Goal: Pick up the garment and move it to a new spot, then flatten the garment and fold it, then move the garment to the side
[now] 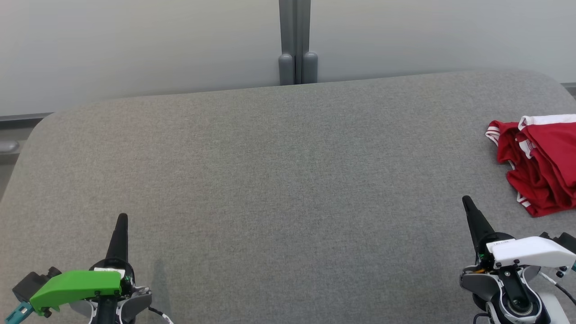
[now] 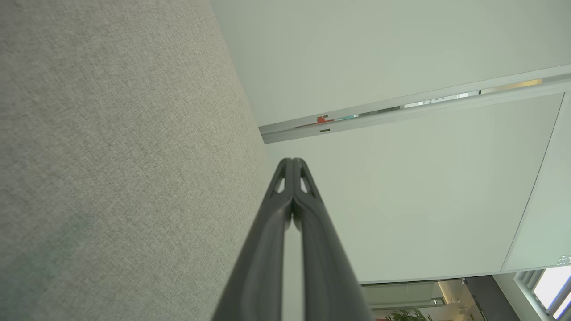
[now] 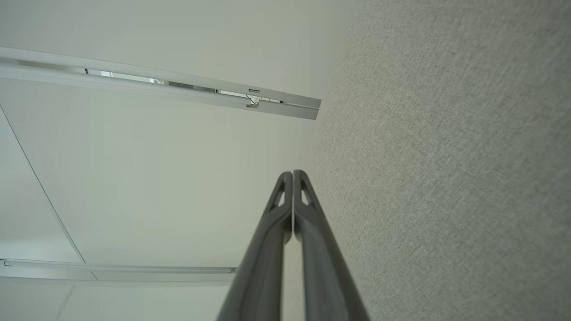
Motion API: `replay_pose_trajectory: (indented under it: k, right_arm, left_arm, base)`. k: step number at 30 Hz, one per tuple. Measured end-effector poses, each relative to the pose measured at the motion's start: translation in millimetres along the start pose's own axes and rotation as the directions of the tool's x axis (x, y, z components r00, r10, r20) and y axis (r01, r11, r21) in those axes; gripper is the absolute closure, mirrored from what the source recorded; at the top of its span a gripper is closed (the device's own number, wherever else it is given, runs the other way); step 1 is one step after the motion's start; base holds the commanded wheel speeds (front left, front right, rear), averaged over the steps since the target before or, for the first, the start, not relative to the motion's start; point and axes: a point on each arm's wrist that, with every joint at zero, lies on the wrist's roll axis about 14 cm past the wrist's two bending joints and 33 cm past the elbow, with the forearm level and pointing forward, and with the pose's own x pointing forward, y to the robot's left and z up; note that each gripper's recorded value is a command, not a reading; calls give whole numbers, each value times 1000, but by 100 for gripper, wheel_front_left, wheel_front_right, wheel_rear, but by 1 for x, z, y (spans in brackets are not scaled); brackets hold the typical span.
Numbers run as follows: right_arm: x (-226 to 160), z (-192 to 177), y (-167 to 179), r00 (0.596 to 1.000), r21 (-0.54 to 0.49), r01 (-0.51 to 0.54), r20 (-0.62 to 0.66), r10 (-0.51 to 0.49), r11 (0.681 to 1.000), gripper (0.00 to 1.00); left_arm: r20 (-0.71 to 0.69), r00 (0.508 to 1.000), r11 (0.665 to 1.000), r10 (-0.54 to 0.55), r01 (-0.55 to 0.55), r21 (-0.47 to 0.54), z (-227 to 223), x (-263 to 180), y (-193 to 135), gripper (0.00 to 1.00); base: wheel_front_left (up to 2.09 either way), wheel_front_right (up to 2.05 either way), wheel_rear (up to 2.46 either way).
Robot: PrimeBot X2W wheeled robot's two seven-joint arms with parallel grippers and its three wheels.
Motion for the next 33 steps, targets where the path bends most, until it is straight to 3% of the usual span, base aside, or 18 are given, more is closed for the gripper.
replay_pose_trajectory:
  k: [33]
  right_arm:
    - [-1,6,8,999,227,-42,35,35,973,100]
  left_arm:
    - [-9,999,981,-50,47,-187,2,3,-13,100]
  base:
    - [0,0,0]
